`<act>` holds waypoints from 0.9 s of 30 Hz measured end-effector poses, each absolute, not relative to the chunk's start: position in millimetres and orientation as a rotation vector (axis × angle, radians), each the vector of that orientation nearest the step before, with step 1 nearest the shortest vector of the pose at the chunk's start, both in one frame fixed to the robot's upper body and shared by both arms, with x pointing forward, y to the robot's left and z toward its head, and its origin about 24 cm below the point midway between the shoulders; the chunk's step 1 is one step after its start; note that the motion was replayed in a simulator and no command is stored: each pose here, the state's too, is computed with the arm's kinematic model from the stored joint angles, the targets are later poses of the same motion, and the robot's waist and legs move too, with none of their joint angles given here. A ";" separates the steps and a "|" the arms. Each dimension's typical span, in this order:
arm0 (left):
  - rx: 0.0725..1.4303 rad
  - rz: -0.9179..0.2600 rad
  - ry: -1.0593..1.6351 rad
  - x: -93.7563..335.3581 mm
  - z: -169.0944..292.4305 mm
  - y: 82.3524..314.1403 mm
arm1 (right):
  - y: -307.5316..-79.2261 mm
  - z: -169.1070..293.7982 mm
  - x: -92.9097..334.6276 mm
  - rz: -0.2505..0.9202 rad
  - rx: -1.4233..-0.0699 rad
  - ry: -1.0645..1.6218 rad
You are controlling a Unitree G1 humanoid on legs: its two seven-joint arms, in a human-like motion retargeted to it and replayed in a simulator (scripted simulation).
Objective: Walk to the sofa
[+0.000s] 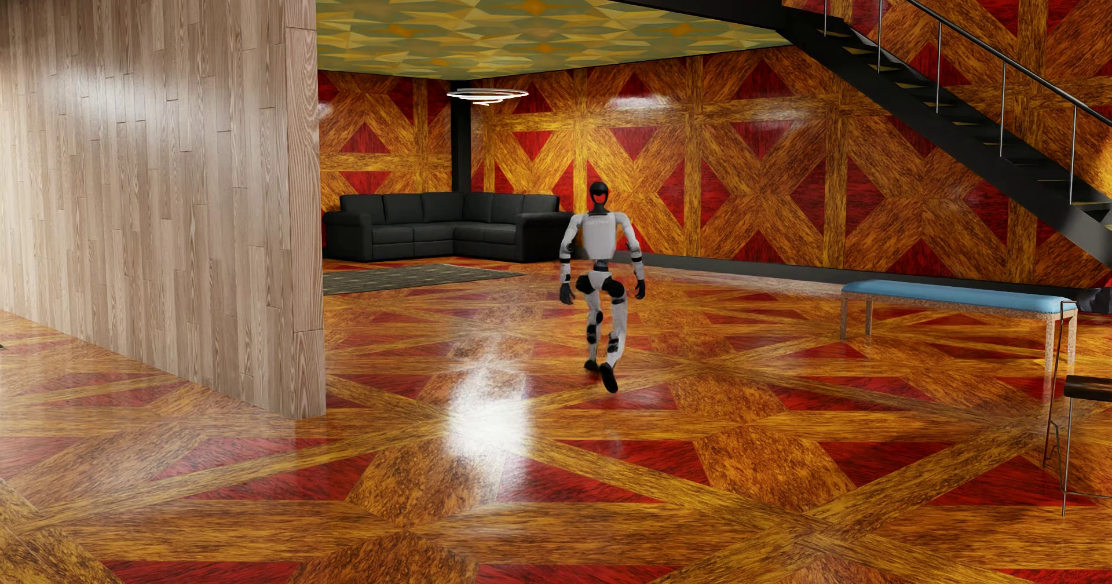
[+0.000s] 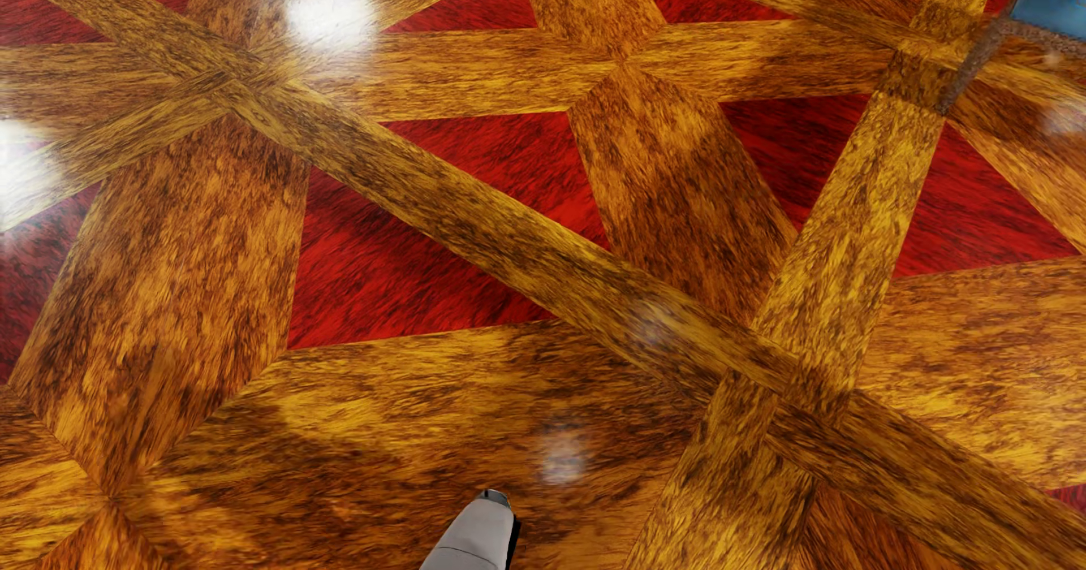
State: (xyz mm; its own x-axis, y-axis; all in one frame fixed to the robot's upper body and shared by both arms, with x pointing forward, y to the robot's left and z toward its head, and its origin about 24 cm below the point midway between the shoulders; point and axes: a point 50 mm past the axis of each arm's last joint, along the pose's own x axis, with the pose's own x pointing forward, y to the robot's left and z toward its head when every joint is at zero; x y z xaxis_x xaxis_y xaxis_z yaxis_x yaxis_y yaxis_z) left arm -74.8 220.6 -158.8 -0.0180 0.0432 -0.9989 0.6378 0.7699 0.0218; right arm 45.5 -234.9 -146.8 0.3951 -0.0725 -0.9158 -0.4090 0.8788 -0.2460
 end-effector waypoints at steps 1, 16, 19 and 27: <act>0.595 -0.544 1.537 -73.6 -159.8 221.1 | -236.2 -150.4 33.4 0.218 -0.472 1.204; 0.450 -0.274 0.809 144.1 -117.0 197.3 | -231.9 -158.5 -30.7 0.264 -0.463 1.411; 0.506 -0.401 1.008 93.1 -146.2 189.5 | -231.4 -162.3 -22.5 0.265 -0.474 1.418; 0.531 -0.495 1.414 -43.2 -161.4 207.7 | -219.0 -129.8 111.4 0.249 -0.483 0.937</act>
